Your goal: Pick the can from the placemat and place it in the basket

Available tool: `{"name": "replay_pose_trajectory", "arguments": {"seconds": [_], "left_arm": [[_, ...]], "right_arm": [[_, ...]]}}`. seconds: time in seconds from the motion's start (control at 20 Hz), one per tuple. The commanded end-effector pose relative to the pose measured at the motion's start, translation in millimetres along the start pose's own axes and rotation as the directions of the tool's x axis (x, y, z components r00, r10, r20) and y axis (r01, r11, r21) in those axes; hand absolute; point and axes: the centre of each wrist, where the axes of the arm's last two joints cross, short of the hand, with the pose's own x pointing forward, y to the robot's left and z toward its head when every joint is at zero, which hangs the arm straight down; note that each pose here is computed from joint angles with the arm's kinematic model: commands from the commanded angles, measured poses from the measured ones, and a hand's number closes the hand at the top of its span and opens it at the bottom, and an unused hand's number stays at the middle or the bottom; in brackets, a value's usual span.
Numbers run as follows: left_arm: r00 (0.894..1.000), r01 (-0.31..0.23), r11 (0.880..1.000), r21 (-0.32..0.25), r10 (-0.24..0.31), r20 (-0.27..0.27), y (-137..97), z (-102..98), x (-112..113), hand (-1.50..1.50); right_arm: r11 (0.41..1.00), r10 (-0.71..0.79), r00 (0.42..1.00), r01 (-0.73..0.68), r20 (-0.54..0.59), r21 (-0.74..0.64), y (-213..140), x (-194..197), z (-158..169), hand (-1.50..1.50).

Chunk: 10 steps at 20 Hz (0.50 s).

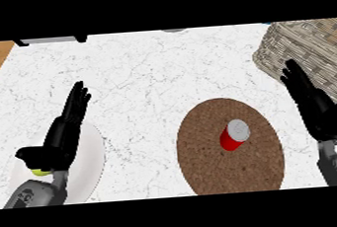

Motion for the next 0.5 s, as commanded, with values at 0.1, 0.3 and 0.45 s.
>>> {"name": "replay_pose_trajectory", "arguments": {"seconds": [0.1,0.3,0.45], "left_arm": [[0.991,0.083,0.993,0.085,-0.073,-0.116,44.1,-1.4,1.2,0.00],[0.968,0.090,0.993,0.082,-0.068,-0.240,57.4,-6.0,-2.0,0.00],[0.956,0.085,0.994,0.072,-0.061,-0.287,64.1,-16.7,2.0,0.00]], "right_arm": [[0.992,-0.090,0.951,0.114,0.297,-0.062,-26.7,45.6,-11.8,1.50],[0.921,0.310,0.809,-0.386,0.499,0.053,-38.3,96.6,-15.5,1.50],[0.895,0.348,0.737,-0.445,0.579,0.028,25.9,75.5,-13.8,-1.50]]}}
